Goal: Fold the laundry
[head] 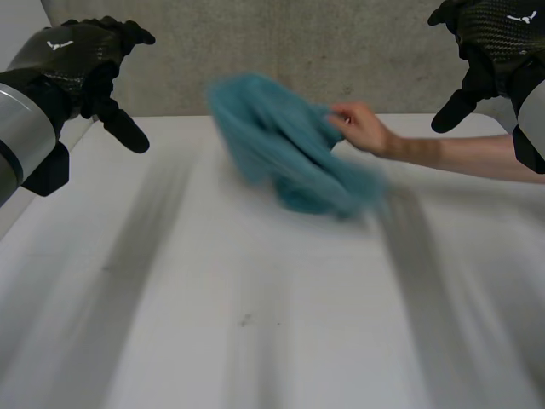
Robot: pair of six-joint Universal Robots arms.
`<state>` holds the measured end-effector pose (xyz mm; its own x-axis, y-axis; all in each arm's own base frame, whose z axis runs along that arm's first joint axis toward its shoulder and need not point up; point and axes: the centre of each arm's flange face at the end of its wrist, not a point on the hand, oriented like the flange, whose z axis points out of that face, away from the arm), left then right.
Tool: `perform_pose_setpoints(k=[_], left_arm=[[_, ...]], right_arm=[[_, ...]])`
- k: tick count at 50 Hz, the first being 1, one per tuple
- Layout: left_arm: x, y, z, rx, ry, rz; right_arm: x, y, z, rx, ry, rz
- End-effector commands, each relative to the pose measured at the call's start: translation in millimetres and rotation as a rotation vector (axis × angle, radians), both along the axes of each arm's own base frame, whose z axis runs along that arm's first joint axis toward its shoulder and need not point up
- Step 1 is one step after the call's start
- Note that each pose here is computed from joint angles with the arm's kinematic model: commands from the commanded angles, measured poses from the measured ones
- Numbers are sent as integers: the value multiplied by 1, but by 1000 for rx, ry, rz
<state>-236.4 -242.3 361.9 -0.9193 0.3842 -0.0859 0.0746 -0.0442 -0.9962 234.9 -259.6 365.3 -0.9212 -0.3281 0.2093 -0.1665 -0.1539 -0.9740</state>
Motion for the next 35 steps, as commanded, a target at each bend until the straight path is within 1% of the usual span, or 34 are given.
perform_pose_setpoints(k=[1,6,11,35], left_arm=[[3,3,7,-19,6,21],[7,2,8,-28,-4,67],[8,2,7,-36,-34,76],[4,5,-4,-10,-54,54]], right_arm=[[-1,-2,-2,0,17,-11],[0,-3,-4,8,21,-11],[0,-3,-5,11,23,-9],[2,0,-8,21,30,13]])
